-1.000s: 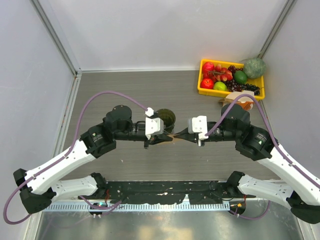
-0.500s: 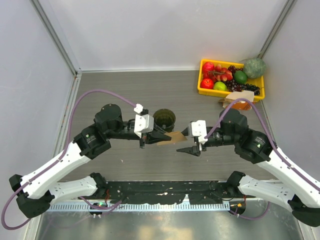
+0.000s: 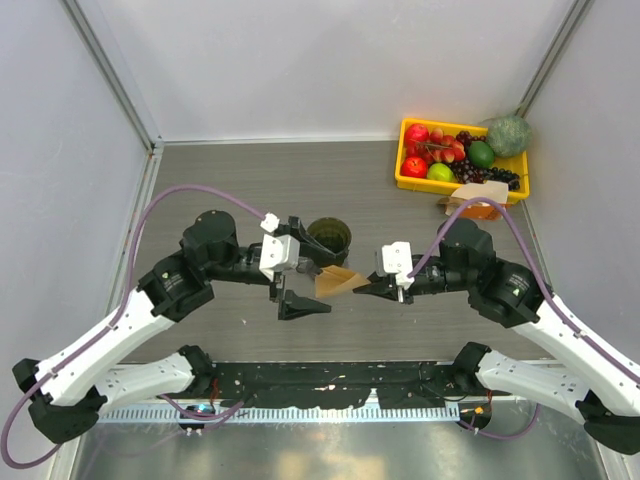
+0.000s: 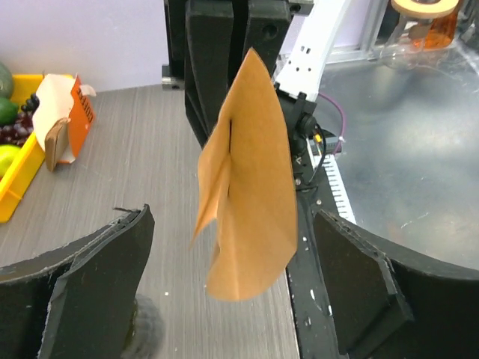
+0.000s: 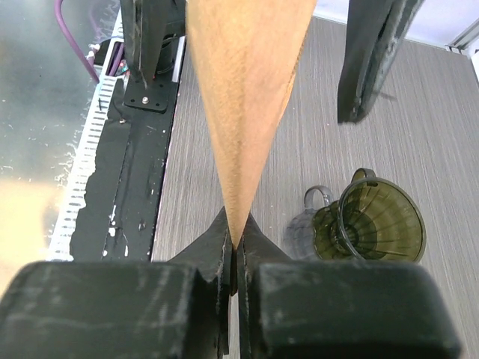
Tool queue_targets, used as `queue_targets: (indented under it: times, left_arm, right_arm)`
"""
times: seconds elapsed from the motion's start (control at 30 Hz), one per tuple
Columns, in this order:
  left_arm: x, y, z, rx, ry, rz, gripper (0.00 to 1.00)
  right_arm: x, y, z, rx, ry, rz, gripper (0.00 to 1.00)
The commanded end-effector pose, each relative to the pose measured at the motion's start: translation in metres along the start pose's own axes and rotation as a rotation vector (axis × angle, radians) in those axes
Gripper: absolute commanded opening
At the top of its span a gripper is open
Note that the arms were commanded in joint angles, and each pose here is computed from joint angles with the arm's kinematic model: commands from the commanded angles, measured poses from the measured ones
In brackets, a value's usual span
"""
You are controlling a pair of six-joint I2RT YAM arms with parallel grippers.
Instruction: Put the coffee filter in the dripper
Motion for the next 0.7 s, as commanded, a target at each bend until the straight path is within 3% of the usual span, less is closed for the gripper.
queue_targets:
  times: [0.0,0.2,0.33,0.53,0.67]
  left_arm:
    - [-0.012,-0.029,-0.013,0.008,0.098,-0.003,0.99]
    - [-0.008,-0.043,-0.019,0.000,0.157,-0.051,0.94]
    - [0.003,-0.036,-0.017,0.009,0.121,-0.102,0.78]
    - [0.000,-0.024,-0.015,0.009,0.104,-0.078,0.76]
    - [0.008,-0.016,-0.013,0.022,0.099,-0.109,0.68]
  right_arm:
    - [0.007,-0.008,-0.006,-0.026,-0.049,-0.025,0.05]
    - [0.022,-0.006,0.001,-0.023,-0.056,-0.112,0.05]
    - [0.021,-0.002,-0.001,-0.027,-0.027,-0.120,0.05]
    - [0.014,0.004,-0.002,-0.019,0.013,-0.111,0.05]
    - [0.013,0.006,-0.003,-0.026,0.022,-0.117,0.05]
Point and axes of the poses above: each gripper's point midway between its finger pads, its own y axis out along the fingers, its own x axis along the line the jaws close on, z = x × y, the point moved 1 cm from there along -y, back along the fingers, and after that the axes turned 7 degrees about -y, right-handed, at the moved point
